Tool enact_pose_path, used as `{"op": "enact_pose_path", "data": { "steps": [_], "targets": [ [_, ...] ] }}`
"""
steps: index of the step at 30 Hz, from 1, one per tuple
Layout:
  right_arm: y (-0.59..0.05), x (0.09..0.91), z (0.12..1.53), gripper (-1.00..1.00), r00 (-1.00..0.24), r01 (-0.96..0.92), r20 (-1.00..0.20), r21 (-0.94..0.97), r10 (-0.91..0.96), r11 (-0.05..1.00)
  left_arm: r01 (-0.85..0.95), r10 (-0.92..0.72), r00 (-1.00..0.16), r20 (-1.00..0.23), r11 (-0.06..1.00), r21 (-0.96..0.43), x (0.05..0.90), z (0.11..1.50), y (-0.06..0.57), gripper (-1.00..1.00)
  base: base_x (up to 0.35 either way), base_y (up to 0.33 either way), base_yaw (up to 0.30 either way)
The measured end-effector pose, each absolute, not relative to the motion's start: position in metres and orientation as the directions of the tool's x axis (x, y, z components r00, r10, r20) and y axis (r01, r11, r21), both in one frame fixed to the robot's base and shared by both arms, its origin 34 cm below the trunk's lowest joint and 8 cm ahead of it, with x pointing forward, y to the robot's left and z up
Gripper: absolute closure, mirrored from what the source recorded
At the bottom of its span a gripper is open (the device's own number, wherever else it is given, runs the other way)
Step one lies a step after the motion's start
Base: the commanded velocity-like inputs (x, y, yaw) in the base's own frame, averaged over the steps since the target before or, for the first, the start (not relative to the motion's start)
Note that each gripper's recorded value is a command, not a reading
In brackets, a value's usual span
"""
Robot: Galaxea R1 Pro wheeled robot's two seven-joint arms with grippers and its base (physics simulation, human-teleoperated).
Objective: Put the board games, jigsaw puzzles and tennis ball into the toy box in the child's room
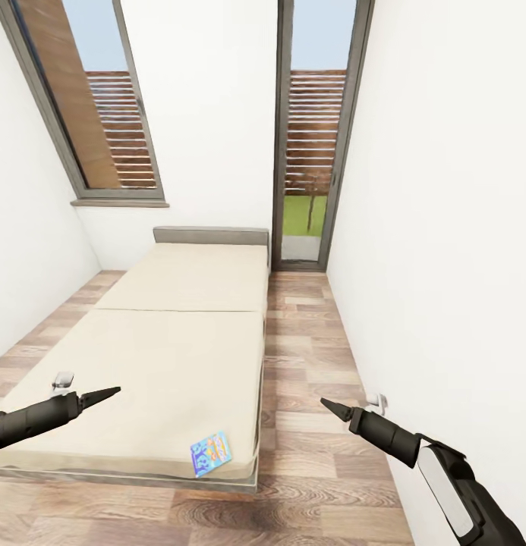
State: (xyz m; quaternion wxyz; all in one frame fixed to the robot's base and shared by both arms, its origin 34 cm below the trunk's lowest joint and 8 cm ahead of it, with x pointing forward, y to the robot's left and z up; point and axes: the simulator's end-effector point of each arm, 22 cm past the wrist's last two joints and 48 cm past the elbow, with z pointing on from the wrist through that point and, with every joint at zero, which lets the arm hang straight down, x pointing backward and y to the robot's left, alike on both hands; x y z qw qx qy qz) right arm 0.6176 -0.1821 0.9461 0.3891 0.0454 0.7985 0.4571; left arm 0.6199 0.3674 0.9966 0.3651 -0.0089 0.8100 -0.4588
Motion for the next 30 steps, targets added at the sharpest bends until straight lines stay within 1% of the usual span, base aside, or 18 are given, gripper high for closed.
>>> {"op": "enact_pose_path", "data": {
  "steps": [11, 30],
  "targets": [
    [-0.1818, 0.6176, 0.9456, -1.0, -0.694, -0.283, -0.58, 0.764, 0.427, 0.579, 0.319, -0.349, -0.734, -0.583, 0.58, -0.75, 0.6199, 0.996, 0.3674, -1.0, 0.0, -0.124, 0.0],
    [-0.1811, 0.6206, 0.9409, -1.0, -0.694, -0.282, -0.579, 0.765, 0.427, 0.579, 0.3, -0.353, -0.739, -0.574, 0.59, -0.75, 0.6241, 0.9871, 0.3684, -1.0, 0.0, -0.008, 0.0]
  ]
}}
